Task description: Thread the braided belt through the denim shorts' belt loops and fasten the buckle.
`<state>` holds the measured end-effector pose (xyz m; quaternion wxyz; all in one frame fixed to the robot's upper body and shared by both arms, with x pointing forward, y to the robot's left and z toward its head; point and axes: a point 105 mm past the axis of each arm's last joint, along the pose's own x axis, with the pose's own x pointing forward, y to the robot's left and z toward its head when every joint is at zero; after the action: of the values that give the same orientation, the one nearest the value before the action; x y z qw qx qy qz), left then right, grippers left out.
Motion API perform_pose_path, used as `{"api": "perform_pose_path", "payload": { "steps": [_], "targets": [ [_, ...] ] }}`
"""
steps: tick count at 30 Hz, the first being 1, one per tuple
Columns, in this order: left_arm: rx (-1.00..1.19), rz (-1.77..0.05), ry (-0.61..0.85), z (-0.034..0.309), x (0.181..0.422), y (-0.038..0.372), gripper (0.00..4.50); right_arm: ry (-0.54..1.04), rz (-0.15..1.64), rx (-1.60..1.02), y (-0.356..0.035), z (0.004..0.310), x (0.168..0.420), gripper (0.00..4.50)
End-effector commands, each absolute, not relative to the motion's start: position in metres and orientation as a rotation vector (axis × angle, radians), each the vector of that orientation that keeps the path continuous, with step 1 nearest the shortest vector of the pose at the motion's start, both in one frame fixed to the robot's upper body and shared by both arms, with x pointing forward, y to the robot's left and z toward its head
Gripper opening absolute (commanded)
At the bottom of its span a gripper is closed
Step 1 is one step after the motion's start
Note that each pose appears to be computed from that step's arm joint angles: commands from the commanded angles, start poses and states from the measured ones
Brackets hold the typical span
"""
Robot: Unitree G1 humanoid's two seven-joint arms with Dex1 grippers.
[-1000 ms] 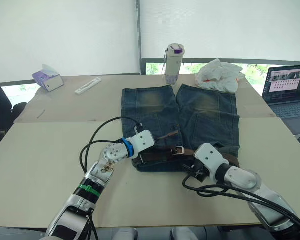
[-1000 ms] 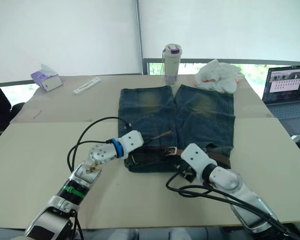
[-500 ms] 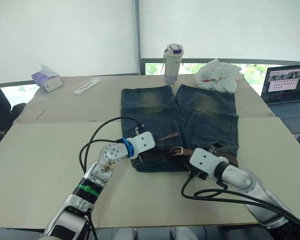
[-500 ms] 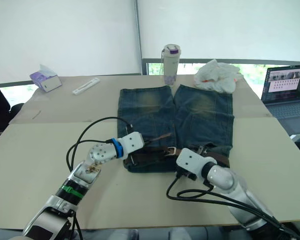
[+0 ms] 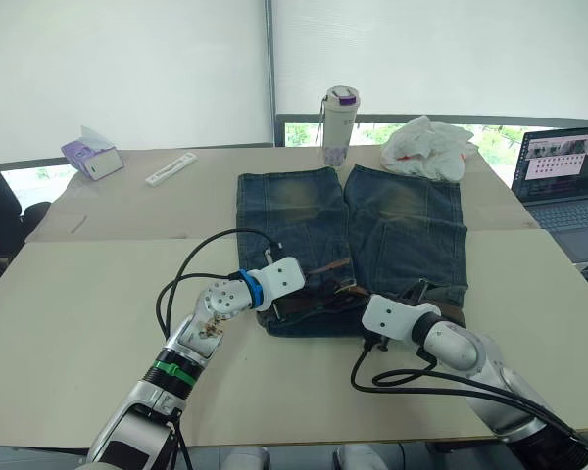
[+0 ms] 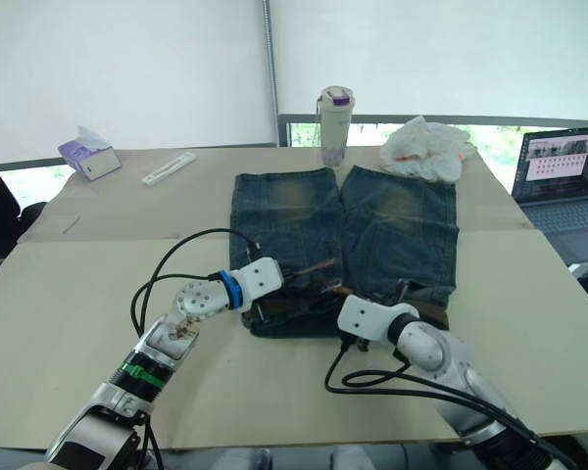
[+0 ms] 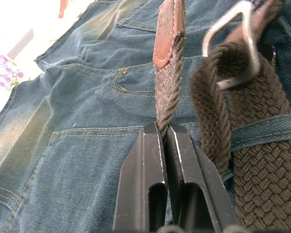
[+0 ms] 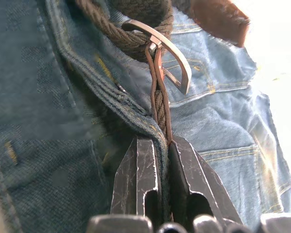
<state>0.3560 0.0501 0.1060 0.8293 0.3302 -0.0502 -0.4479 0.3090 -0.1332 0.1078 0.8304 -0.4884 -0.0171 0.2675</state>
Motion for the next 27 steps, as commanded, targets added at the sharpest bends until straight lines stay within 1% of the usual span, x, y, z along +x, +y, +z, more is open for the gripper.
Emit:
{"api": "perform_pose_path", "payload": {
  "steps": [1, 5, 11, 14, 20, 27],
  "targets": [
    [0.723, -0.945, -0.144, 0.115, 0.353, 0.047, 0.00, -0.246, 0.433, -1.086, -0.135, 0.145, 0.315, 0.05],
    [0.748, -0.944, -0.134, 0.113, 0.352, 0.048, 0.00, -0.336, 0.373, -1.119, -0.137, 0.154, 0.314, 0.05],
    [0.797, -0.957, -0.156, 0.121, 0.348, 0.046, 0.00, -0.348, 0.383, -1.165, -0.138, 0.147, 0.314, 0.05],
    [0.896, -0.956, -0.214, 0.131, 0.349, 0.044, 0.00, -0.363, 0.403, -1.207, -0.136, 0.144, 0.313, 0.05],
    [1.250, -0.948, -0.371, 0.139, 0.346, 0.045, 0.00, -0.321, 0.391, -1.239, -0.142, 0.134, 0.316, 0.05],
    [1.336, -0.912, -0.422, 0.138, 0.346, 0.049, 0.00, -0.300, 0.392, -1.248, -0.144, 0.128, 0.316, 0.05]
  ]
}}
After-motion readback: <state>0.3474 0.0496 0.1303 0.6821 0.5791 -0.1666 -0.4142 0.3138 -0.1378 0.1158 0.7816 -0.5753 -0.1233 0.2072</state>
